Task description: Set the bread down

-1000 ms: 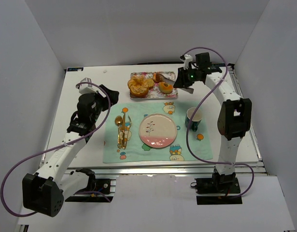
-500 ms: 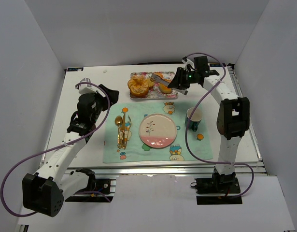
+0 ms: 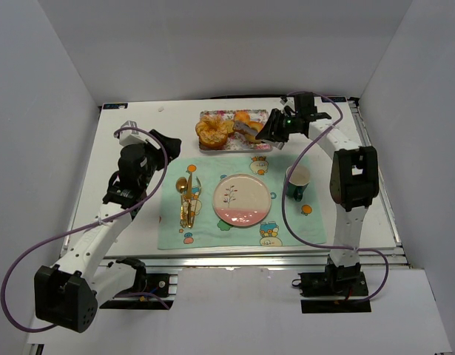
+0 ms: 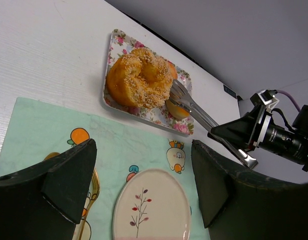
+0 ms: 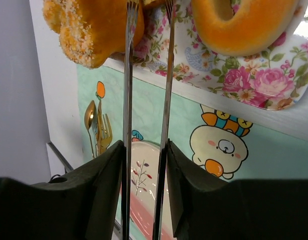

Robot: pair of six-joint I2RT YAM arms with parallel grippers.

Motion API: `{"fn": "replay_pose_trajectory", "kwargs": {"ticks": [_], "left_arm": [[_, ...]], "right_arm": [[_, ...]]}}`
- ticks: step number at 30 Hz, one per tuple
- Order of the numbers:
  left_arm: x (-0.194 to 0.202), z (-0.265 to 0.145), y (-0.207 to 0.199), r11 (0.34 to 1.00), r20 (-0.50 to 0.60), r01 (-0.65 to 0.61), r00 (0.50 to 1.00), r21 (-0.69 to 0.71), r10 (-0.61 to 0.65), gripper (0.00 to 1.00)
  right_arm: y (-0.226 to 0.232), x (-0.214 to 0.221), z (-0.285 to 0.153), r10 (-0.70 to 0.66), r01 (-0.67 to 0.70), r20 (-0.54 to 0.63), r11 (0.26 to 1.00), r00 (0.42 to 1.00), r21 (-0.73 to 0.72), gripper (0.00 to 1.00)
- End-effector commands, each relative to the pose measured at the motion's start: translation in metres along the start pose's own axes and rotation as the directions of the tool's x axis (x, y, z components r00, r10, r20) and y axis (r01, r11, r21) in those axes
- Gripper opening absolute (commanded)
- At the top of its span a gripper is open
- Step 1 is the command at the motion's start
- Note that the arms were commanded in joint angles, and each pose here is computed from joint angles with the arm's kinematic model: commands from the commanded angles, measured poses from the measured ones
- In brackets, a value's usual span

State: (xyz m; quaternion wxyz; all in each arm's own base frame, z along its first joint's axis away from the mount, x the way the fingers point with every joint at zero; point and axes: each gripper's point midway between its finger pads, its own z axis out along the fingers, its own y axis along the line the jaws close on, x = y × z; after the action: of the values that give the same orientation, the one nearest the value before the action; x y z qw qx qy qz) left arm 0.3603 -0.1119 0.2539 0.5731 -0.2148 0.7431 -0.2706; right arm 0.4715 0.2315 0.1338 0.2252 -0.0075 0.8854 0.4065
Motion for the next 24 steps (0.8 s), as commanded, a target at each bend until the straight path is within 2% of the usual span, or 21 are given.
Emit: {"fn": "replay_pose_trajectory", "kwargs": {"ticks": [1, 7, 24], "left_arm": [[-0.008, -0.005, 0.001, 1.0, 0.034, 0.016, 0.999, 0.002, -0.016, 0.85], [-0.007, -0.004, 0.001, 1.0, 0.028, 0.012, 1.0, 0.0, -0.012, 0.85], [-0.004, -0.003, 0.005, 1.0, 0.021, 0.006, 1.0, -0.015, -0.005, 0.85]], "right_arm": [[0.006, -0.004, 0.001, 0.017, -0.017, 0.021, 1.0, 1.0, -0.005, 0.44], [0.005, 0.004, 0.006, 0.094, -0.094, 0.021, 0.996, 0.995, 0.002, 0.46], [0.006, -0.001, 0.021, 0.167, -0.166, 0.038, 0.986, 0.985, -0.022, 0.48]]}}
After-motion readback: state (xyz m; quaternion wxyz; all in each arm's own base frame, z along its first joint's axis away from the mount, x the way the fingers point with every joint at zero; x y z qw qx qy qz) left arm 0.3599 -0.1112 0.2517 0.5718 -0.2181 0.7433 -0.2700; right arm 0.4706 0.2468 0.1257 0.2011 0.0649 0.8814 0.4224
